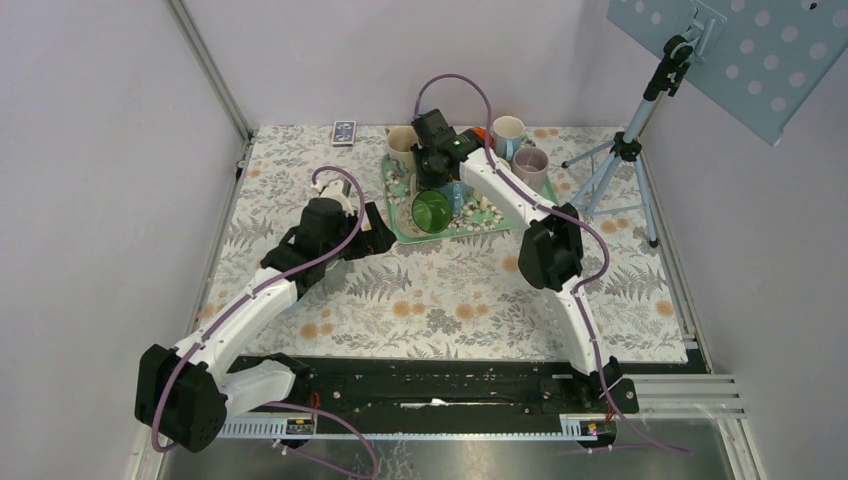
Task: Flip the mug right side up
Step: Place the cup on the tray.
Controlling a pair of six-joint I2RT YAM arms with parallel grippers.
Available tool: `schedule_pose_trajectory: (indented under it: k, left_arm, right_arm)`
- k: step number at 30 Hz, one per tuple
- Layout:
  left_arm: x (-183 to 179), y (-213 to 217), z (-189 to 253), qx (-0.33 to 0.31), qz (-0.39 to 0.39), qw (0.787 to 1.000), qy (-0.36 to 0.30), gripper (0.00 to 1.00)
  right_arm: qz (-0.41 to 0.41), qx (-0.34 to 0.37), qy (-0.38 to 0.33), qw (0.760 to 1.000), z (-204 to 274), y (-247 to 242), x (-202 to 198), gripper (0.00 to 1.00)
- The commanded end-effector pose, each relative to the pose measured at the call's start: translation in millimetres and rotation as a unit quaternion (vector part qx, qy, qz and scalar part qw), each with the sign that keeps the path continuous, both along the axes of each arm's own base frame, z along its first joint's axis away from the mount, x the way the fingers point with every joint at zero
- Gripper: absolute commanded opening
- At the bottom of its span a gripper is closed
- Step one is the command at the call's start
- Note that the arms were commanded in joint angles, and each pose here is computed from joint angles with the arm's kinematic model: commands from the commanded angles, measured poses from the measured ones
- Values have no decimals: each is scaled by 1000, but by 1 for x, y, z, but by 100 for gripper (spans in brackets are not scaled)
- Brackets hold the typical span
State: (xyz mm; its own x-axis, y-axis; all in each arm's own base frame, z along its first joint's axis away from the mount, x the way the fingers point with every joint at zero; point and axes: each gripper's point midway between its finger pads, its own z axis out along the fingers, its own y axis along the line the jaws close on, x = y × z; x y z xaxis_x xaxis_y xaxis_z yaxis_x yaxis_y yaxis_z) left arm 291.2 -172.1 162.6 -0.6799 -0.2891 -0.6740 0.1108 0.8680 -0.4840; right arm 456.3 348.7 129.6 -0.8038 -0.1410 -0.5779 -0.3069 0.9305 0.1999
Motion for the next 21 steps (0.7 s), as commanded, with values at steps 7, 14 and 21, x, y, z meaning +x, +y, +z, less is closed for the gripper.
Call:
schedule_pose_trajectory:
  k: [7, 14, 21]
  left_arm:
    - [9, -2, 10, -11, 6, 1000, -15, 99]
    - [10, -2, 9, -8, 6, 1000, -13, 99]
    - [11, -1, 10, -3, 9, 1000, -14, 99]
  right_arm:
    - [-44, -1, -43, 998, 13, 8, 23, 0]
    - [-63, 0, -57, 996, 8, 8, 32, 6]
    - [-80, 11, -81, 993, 7, 13, 47, 12]
